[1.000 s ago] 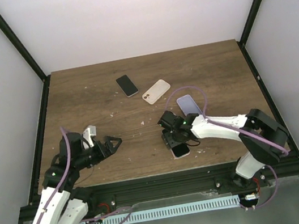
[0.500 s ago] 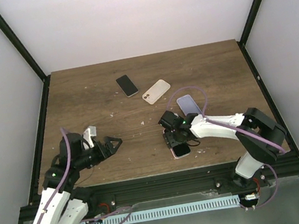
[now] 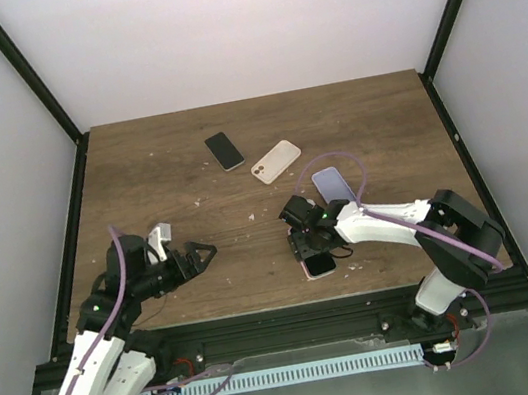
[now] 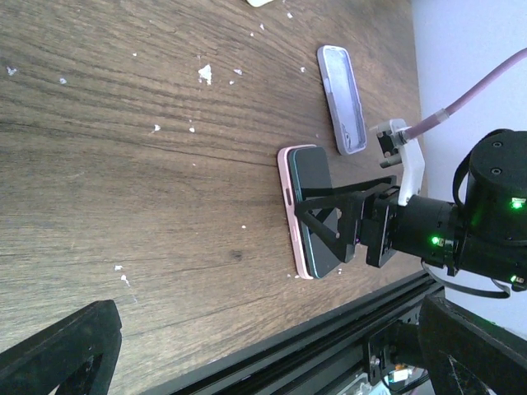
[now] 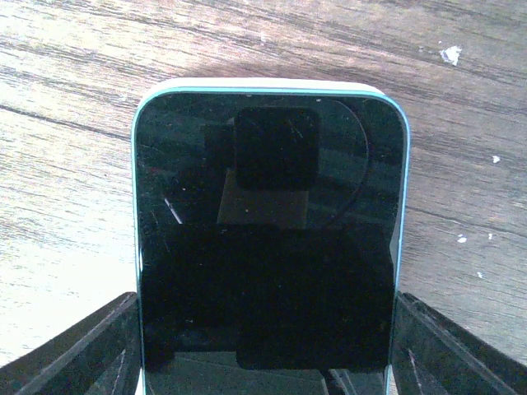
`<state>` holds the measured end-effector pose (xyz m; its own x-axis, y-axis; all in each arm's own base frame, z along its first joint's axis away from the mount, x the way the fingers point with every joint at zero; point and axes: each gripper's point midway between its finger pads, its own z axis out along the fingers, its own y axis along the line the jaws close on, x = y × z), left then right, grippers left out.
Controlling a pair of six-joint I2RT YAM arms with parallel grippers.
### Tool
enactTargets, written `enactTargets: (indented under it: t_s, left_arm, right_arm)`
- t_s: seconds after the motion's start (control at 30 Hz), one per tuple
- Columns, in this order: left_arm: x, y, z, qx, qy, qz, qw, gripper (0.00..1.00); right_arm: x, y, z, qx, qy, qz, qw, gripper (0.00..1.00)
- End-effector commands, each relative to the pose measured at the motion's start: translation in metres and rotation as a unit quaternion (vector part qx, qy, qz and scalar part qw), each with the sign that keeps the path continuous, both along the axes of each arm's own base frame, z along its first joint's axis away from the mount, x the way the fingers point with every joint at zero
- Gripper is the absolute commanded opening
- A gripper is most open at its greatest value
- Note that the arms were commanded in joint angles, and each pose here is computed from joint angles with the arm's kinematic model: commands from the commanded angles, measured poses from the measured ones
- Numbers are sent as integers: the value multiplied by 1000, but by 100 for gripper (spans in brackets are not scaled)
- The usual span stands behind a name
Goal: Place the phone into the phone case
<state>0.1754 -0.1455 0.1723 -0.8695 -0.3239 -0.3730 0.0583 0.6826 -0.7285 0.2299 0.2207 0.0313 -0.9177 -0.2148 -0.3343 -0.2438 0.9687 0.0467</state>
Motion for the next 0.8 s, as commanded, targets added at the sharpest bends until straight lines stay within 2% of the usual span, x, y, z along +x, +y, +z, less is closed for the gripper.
enactTargets:
  t_s: [0.0,0.03,0.2,0.37,0.47,0.63,0.77]
  left_arm:
    - [1,-2,1,-3,-4,-6,1000,100]
    - [1,-3,0,-2,-2,-7,1000,100]
    - [2,-3,0,-1,0,-9,1000,100]
    - [3,-4,-1,0,1,-9,1000,100]
    - [2,-5,-4,0,6,-12,1000,100]
    - [2,-10,-7,-5,11,-20,1000,96]
    - [3,-14,-5,-15,9,-26,1000,92]
  right_arm:
    - [7,2,11,6,-9,-13,1000,82]
    - [8,2,14,6,-12,-13,1000,86]
    - [7,1,22,11,-19,-7,1000,94]
    - [5,-7,24,19,-15,-13,1000,95]
    - [3,-11,23,40,-9,-13,999,92]
    - [1,-20,20,71,0,-22,997,78]
    - [-4,-23,11,83,11,-22,996,73]
